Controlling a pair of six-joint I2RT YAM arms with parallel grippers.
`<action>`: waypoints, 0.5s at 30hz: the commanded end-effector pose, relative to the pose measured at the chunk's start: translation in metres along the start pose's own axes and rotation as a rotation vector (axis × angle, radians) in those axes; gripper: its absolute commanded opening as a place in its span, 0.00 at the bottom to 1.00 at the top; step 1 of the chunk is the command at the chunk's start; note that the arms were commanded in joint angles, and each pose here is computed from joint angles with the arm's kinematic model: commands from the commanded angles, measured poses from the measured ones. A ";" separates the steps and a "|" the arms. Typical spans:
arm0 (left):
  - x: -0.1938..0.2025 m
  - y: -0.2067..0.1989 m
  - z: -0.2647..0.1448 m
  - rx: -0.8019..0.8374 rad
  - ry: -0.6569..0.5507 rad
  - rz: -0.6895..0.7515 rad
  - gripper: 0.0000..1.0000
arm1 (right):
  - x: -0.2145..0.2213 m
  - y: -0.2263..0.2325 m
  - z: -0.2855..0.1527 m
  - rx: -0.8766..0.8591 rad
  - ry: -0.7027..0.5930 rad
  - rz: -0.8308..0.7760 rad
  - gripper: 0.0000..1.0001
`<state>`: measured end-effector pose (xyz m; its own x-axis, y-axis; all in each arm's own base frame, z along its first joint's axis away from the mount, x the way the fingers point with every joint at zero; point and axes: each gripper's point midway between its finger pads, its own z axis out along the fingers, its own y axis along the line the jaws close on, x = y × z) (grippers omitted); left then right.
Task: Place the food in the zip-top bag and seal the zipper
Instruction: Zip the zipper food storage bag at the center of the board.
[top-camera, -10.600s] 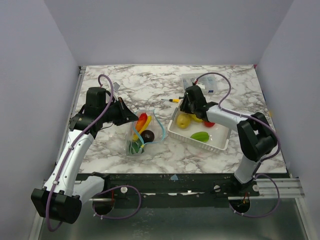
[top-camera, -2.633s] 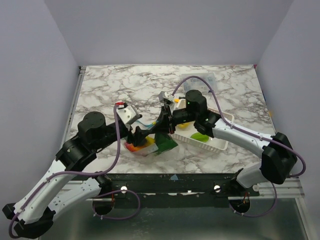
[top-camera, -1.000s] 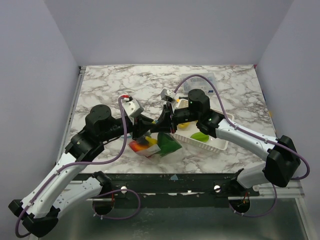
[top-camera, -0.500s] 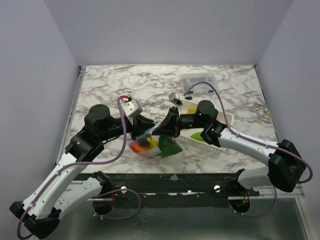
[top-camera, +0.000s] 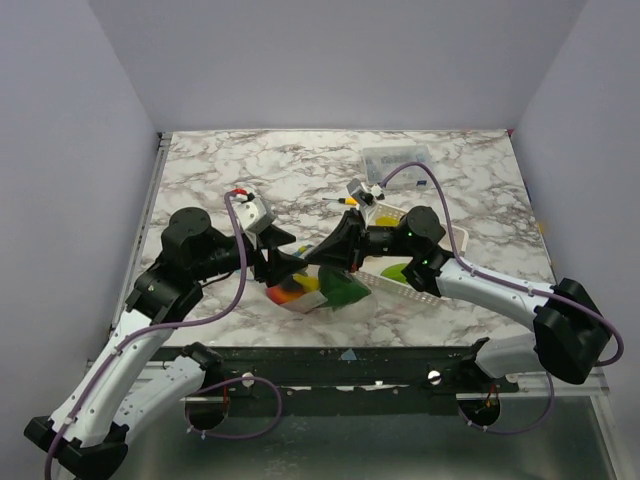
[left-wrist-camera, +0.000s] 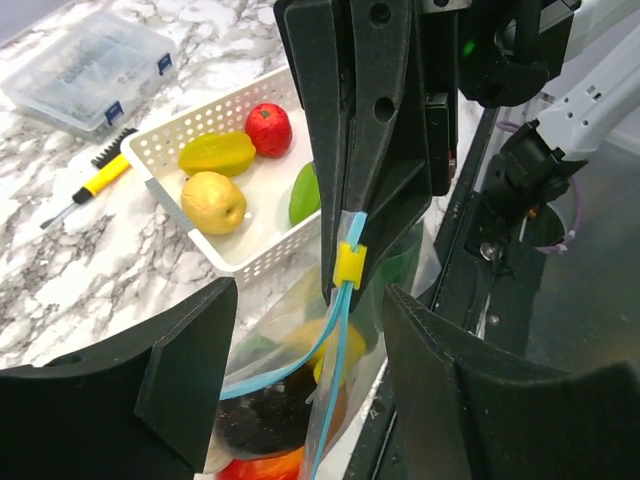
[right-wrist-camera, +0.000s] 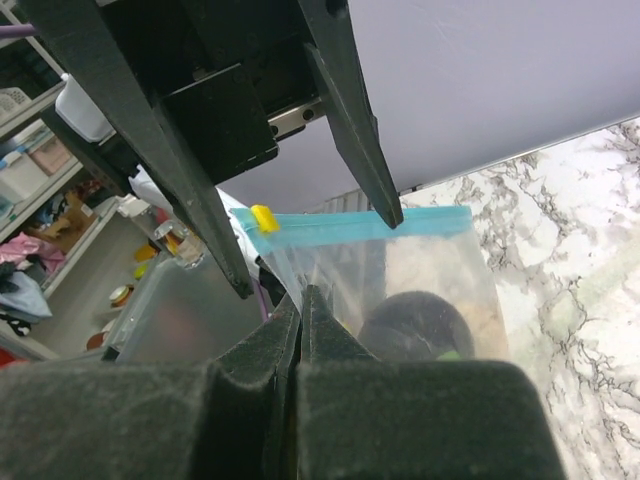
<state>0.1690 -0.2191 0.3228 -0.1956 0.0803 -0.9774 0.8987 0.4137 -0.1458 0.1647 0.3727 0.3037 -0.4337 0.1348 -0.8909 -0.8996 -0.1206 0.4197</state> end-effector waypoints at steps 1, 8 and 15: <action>0.006 -0.009 -0.001 0.073 -0.006 -0.048 0.61 | -0.012 0.015 -0.001 -0.057 -0.024 -0.072 0.00; 0.007 -0.023 -0.003 0.190 -0.017 -0.100 0.38 | -0.005 0.024 -0.003 -0.127 0.000 -0.090 0.00; 0.014 -0.030 -0.004 0.243 0.000 -0.130 0.35 | -0.004 0.028 -0.003 -0.151 0.015 -0.082 0.00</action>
<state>0.1512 -0.2234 0.3127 -0.3063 0.0403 -0.9511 0.9184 0.2753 -0.2841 0.1484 0.3689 0.3087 -0.3976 0.1145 -0.9104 -0.9056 -0.2089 0.3692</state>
